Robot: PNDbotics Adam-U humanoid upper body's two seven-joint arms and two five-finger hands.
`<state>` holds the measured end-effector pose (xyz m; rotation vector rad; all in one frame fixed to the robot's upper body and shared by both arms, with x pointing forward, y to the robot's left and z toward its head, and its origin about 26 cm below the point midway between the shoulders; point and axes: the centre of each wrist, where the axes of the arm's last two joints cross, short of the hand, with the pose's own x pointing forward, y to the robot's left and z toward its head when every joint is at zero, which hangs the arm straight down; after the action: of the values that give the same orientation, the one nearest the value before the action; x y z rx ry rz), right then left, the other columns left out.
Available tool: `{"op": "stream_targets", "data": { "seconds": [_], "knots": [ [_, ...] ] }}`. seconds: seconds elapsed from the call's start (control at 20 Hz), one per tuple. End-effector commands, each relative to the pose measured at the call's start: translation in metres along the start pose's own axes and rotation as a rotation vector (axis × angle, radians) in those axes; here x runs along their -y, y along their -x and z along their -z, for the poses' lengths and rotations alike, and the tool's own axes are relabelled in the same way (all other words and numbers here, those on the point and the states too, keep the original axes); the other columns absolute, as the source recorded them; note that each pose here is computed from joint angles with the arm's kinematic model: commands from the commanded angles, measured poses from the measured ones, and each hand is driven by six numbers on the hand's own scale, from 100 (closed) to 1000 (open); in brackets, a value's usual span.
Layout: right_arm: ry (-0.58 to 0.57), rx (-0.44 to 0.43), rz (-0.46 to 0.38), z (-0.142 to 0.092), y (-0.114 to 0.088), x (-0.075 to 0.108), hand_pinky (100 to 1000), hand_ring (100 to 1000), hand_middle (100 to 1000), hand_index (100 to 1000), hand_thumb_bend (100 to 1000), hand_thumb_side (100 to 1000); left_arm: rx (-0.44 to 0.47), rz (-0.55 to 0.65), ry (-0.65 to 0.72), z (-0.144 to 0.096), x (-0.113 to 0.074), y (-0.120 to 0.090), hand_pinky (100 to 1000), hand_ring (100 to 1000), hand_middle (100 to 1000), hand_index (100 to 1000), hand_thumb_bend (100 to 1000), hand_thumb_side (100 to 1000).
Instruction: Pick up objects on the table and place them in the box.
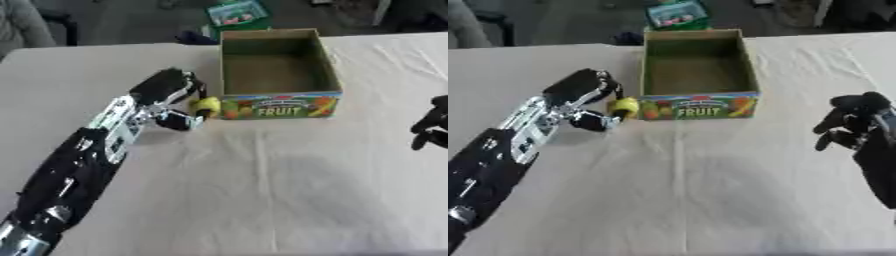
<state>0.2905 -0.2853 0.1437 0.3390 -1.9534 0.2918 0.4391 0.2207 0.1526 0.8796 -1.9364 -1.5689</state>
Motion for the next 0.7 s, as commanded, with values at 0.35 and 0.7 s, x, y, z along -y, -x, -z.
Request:
{"op": "stream_targets", "data": {
  "seconds": [0.35,0.7],
  "knots": [
    [-0.018,0.015,-0.015,0.003,-0.007,0.001,415,551,504,684,100,670,0.007,0.079,-0.186,0.008,-0.074,0.015,200,114,100,206,198,110],
    [-0.047,0.021,-0.014,0.006,-0.008,-0.003,414,550,503,684,100,673,-0.047,0.084,-0.241,0.031,-0.082,0.021,210,122,100,215,193,100]
  ]
}}
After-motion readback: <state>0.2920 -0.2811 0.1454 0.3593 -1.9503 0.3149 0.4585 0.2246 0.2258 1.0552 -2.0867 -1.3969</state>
